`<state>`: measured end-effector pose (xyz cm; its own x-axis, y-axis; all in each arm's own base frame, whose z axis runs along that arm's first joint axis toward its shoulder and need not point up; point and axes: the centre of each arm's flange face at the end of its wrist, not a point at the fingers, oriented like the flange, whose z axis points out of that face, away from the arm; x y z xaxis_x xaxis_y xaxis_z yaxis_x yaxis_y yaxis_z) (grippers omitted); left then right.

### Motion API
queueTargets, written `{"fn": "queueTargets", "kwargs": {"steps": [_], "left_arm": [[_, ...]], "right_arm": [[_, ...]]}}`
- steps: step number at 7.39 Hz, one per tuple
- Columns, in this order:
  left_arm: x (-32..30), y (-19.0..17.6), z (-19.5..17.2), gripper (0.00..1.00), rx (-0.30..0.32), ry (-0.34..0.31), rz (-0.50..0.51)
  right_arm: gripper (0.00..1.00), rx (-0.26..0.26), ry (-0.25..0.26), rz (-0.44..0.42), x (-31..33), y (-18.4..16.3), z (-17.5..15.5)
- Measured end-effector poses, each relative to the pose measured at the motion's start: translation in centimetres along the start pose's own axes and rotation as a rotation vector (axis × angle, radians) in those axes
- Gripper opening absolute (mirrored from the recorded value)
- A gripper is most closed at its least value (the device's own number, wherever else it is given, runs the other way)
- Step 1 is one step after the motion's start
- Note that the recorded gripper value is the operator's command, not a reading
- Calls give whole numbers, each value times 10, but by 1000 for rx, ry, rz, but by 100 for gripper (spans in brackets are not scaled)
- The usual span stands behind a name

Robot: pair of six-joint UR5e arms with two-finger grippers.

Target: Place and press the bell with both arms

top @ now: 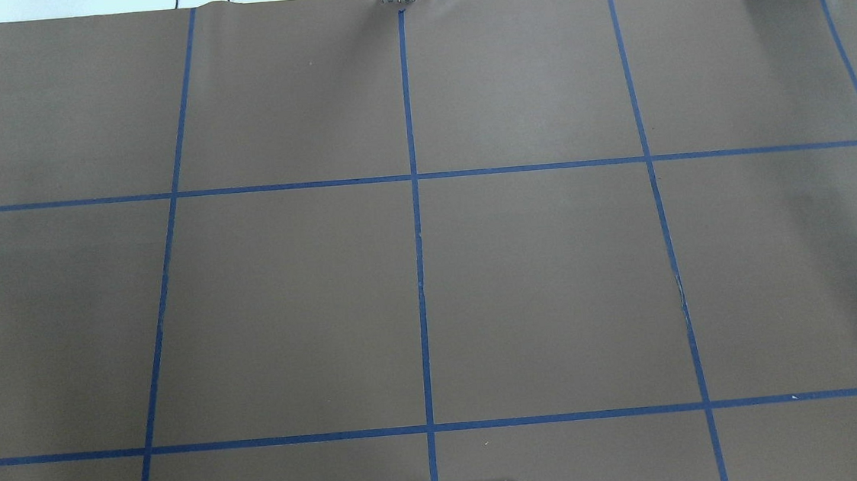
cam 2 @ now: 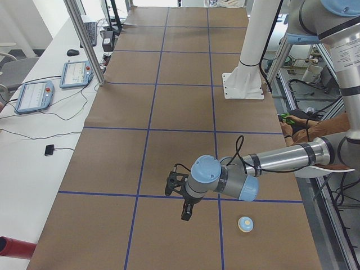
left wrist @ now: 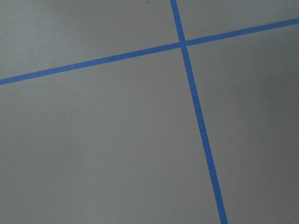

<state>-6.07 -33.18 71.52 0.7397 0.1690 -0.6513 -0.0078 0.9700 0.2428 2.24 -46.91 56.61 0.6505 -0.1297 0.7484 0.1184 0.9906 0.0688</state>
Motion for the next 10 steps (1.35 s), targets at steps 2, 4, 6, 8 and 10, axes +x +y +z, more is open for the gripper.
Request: {"fn": "queueTargets", "kwargs": {"steps": [2,4,6,8,10], "left_arm": [[-12,26,33,100,-87,11,-26],[-20,61,70,100,-205,41,-57],[-14,89,90,100,-296,71,-117],[-10,122,96,100,-366,99,-162],[4,136,108,100,-447,99,-183]], "right_arm": [[100,2,-4,-1,-1,-1,-1],[100,12,-2,-18,-2,-2,-2],[100,38,-5,-49,0,-1,1],[100,61,-3,-80,-1,-2,1],[100,84,1,-111,-4,-4,1]]}}
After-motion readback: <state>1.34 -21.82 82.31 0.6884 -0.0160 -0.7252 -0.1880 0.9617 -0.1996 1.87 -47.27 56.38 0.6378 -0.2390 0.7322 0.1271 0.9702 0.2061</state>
